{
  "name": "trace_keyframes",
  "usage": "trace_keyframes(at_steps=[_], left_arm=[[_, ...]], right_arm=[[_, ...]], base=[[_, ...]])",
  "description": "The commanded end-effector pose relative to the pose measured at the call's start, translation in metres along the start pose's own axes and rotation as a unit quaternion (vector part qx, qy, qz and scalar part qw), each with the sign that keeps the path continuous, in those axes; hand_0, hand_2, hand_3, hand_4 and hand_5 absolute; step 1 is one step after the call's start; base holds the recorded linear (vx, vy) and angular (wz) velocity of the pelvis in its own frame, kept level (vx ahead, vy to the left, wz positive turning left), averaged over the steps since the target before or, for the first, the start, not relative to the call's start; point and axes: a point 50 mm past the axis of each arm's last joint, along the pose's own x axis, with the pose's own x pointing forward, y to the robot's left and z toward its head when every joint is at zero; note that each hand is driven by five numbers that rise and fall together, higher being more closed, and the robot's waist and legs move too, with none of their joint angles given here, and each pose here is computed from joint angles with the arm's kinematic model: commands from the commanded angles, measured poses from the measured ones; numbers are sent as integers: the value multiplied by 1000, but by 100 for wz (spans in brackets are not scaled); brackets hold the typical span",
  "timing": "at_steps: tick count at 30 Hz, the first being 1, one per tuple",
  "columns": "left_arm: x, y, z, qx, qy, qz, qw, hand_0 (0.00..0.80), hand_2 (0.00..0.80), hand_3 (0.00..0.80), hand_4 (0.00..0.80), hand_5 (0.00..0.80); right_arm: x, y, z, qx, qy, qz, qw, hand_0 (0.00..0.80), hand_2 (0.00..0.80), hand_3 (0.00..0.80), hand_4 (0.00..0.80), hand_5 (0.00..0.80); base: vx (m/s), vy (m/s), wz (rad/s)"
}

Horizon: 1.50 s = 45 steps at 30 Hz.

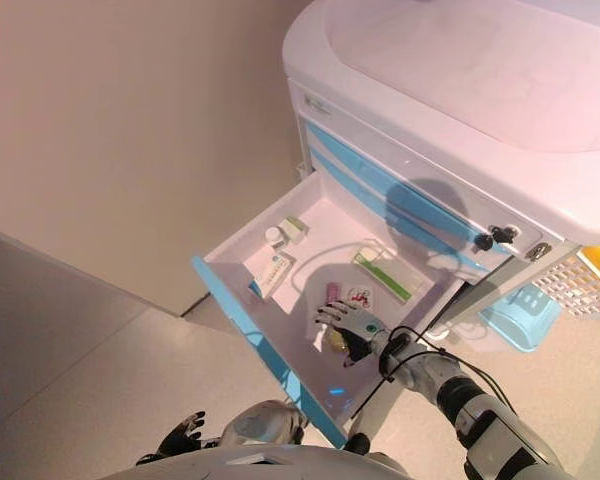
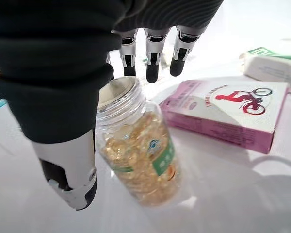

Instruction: Open the drawer and pick up the medicine

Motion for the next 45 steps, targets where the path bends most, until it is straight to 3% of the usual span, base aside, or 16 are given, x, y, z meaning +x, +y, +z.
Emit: trace_keyframes(at_steps=[1,21,45], left_arm=[[3,-9,0,4,18,-13,1000,0,0,0,0,0],[11,-6,13,-15,34,-11,999,0,0,0,0,0],[11,-11,10,-26,44,-16,999,0,0,0,0,0]], right_arm=[[4,-5,15,9,-27,-41,999,0,0,0,0,0],[-1,12,20,4,-31,-12,999,0,0,0,0,0],[-4,4,9,7,2,-40,999,0,0,0,0,0]], base=[[40,28,-3],[21,3,-5],[8,8,0]])
